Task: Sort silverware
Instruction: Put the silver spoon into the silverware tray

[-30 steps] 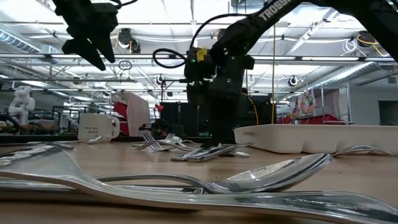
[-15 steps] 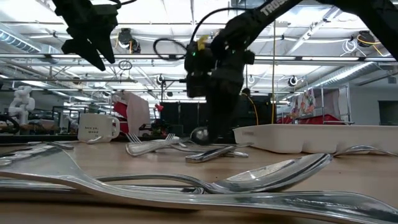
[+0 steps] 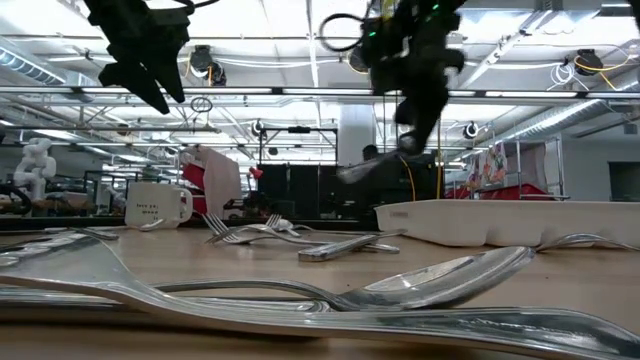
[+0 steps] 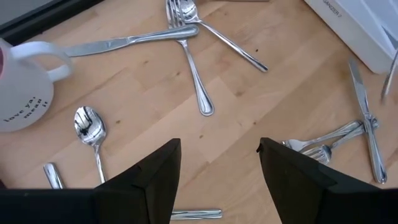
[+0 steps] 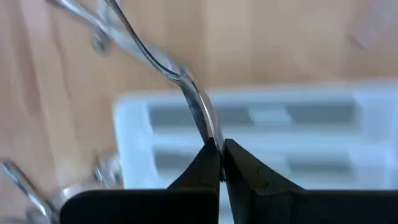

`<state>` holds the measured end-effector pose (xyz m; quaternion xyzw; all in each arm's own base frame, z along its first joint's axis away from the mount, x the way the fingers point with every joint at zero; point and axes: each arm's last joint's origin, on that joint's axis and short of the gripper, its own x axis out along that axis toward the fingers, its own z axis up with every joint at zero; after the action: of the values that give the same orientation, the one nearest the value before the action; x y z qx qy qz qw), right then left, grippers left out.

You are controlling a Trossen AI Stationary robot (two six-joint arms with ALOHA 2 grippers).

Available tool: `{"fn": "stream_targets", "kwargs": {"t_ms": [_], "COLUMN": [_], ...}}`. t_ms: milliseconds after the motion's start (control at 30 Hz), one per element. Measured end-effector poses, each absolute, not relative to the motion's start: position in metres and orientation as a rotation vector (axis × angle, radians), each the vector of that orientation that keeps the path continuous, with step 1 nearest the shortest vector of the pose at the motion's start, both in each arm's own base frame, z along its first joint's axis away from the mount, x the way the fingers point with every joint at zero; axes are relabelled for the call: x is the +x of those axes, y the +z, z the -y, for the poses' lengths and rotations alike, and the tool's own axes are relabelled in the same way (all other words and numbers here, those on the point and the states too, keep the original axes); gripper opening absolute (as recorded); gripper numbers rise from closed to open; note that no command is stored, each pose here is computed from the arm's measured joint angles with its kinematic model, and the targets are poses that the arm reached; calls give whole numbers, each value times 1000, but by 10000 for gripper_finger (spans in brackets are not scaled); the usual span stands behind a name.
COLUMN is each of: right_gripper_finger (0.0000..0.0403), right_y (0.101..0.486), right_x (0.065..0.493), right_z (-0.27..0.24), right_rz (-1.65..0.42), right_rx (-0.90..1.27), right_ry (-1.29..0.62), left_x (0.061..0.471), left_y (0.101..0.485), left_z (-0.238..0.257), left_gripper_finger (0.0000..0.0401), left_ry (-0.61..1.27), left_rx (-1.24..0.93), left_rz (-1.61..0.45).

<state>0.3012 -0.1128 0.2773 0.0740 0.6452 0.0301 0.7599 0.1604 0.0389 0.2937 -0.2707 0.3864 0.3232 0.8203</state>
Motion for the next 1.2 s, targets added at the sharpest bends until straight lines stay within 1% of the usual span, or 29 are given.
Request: {"fn": "stream_targets", "kwargs": {"t_ms": [100, 200, 300, 367, 500, 767, 933, 1033, 1200], "right_gripper_finger": [1, 1, 1, 1, 0, 0, 0, 0, 0], "right_y": [298, 306, 307, 306, 305, 305, 302, 289, 256], "right_x": [267, 238, 225, 220, 212, 203, 203, 201, 192], "right_z": [123, 135, 150, 157, 170, 180, 178, 176, 165], "right_rz": [-1502, -1635, -1669, -1666, -1727, -1741, -1736, -1770, -1865], "right_rx": [116, 137, 139, 137, 43, -127, -182, -162, -101], "right_ry": [-11, -53, -106, -97, -111, 85, 180, 227, 340], "left_x": [160, 160, 160, 161, 161, 166, 172, 175, 180], "left_y": [294, 294, 294, 294, 293, 289, 284, 281, 276], "left_z": [-39, -40, -40, -40, -40, -41, -42, -43, -44], "left_gripper_finger": [223, 223, 223, 223, 223, 223, 223, 223, 223], "left_ry": [695, 710, 721, 729, 732, 736, 740, 743, 748], "left_rx": [-572, -563, -556, -552, -551, -550, -547, -546, -542], "left_rz": [-820, -815, -811, -810, -814, -840, -873, -895, -923]}}
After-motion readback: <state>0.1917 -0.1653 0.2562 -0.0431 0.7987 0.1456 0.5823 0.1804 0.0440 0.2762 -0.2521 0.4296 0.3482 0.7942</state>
